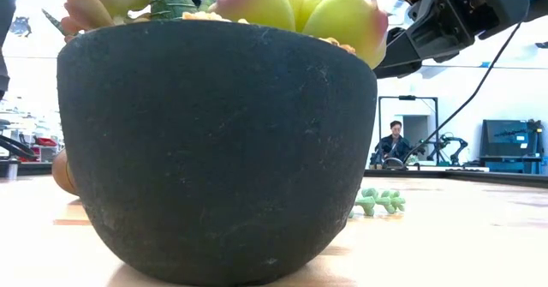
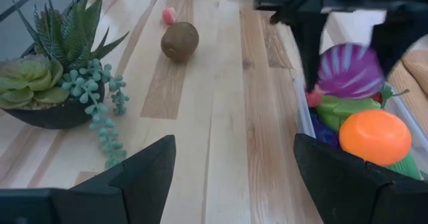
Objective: Pick and placing Produce into tupperware
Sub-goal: Put the purple onion into the transparent container
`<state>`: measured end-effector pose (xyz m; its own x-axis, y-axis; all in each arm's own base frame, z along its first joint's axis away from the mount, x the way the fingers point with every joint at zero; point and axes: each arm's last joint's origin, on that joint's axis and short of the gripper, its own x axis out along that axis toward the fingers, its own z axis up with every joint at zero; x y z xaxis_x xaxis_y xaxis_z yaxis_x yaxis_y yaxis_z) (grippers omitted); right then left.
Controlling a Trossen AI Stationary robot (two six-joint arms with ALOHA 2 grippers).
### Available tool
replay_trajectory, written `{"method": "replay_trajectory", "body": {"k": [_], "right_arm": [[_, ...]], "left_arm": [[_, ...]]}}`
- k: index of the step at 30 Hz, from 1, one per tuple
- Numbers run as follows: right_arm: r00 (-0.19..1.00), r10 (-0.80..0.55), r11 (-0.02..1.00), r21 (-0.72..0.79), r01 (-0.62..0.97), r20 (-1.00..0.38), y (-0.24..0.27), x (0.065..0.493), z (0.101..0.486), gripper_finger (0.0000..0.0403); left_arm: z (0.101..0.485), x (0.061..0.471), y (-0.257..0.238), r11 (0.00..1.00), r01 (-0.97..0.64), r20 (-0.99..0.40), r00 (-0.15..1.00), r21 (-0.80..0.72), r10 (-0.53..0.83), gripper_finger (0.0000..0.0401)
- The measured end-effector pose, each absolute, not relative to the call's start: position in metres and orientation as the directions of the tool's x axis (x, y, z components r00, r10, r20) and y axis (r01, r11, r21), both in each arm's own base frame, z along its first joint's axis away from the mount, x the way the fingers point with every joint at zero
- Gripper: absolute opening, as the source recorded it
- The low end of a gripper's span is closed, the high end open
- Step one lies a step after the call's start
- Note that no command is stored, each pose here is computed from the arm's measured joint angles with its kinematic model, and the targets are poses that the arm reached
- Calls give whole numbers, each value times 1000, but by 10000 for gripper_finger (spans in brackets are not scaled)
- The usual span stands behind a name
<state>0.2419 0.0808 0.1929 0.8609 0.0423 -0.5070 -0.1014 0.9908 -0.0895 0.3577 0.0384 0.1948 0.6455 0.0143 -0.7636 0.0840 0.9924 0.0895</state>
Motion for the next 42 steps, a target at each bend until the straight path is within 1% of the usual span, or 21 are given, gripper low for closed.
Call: {"method": "replay_trajectory", "body": {"k": [2, 5, 11, 14, 25, 28, 37, 42], "right_arm": [[862, 42, 991, -89, -101, -506, 81, 242, 193, 296], [859, 42, 991, -90, -102, -510, 81, 242, 193, 296], [856, 40, 991, -92, -102, -515, 81, 242, 192, 296], [858, 41, 991, -91, -102, -512, 81, 242, 192, 296], [860, 42, 991, -90, -101, -509, 81, 242, 193, 296], [860, 42, 991, -90, -101, -509, 81, 242, 193, 296], [860, 42, 991, -90, -102, -509, 81, 242, 193, 296], [860, 42, 991, -90, -101, -509, 81, 242, 193, 296]], "left_arm": [[188, 357, 39, 993, 85, -785, 619, 83, 13, 243], [182, 359, 39, 993, 85, -792, 610, 82, 13, 243], [182, 359, 40, 992, 83, -793, 609, 91, 21, 243], [181, 357, 40, 993, 78, -809, 588, 86, 24, 243], [180, 356, 42, 992, 43, -816, 574, 116, 71, 244], [181, 356, 42, 993, 31, -815, 574, 113, 75, 257], [180, 356, 42, 995, -2, -817, 570, 97, 80, 317], [180, 355, 42, 995, -5, -823, 561, 100, 86, 329]]}}
